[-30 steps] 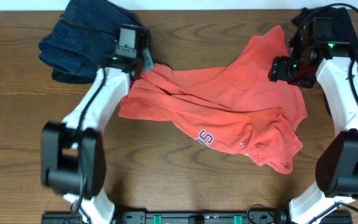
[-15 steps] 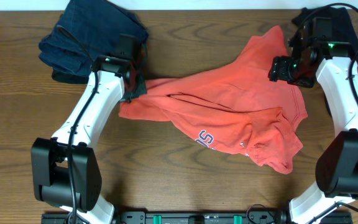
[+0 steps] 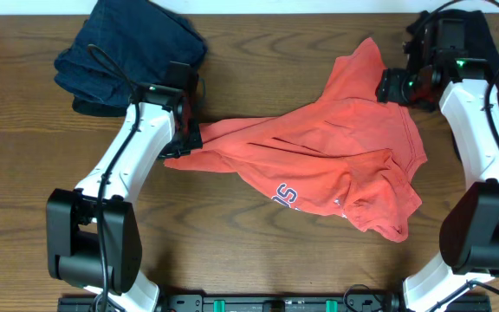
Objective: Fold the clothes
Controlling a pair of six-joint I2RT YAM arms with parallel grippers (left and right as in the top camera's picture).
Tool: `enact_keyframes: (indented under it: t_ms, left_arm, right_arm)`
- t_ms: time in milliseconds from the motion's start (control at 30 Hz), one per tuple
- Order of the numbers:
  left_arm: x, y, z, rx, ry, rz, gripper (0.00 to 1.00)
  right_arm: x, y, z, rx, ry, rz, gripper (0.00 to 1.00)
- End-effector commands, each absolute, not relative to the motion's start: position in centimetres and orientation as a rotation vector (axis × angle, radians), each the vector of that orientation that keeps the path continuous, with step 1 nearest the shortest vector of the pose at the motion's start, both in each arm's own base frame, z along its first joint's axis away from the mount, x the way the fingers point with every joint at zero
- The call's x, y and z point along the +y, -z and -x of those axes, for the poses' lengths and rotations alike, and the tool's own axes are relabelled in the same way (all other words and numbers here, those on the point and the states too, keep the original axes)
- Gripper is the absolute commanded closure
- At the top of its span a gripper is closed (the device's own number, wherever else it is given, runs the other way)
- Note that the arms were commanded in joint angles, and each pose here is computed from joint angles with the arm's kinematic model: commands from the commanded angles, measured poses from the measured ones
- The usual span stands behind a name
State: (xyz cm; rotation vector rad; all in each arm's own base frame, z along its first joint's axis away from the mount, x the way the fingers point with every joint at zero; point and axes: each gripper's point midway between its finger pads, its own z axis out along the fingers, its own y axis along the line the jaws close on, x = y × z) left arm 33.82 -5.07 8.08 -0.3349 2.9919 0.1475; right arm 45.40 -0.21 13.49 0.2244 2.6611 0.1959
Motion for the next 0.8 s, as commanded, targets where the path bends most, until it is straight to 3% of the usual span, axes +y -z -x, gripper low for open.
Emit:
enact_keyframes:
  t_ms: [0,200,500,767]
  left_arm:
    - [-4.7,-7.4,-33.9,3.001,-0.166,0.333,0.94]
    - [-4.9,-7.5,-34.6,2.972,-0.149,0.333,0.94]
    - [-5.0,-7.6,-35.3,2.946,-0.136,0.333,0.94]
    - [-5.1,-7.6,-35.7,2.93,-0.129,0.333,0.94]
  right_arm:
    - [0.1,-12.1,-47.5,2.635,-0.189,-0.19,0.33]
    - [-1.3,-10.2,-52.4,2.563,-0.094,-0.184,0.34]
    - [-1.6,-6.4,-60.8,2.468,-0.076,-0.091,0.27]
    - [-0.5,-2.3,-64.6,2.395,-0.173,-0.109,0.28]
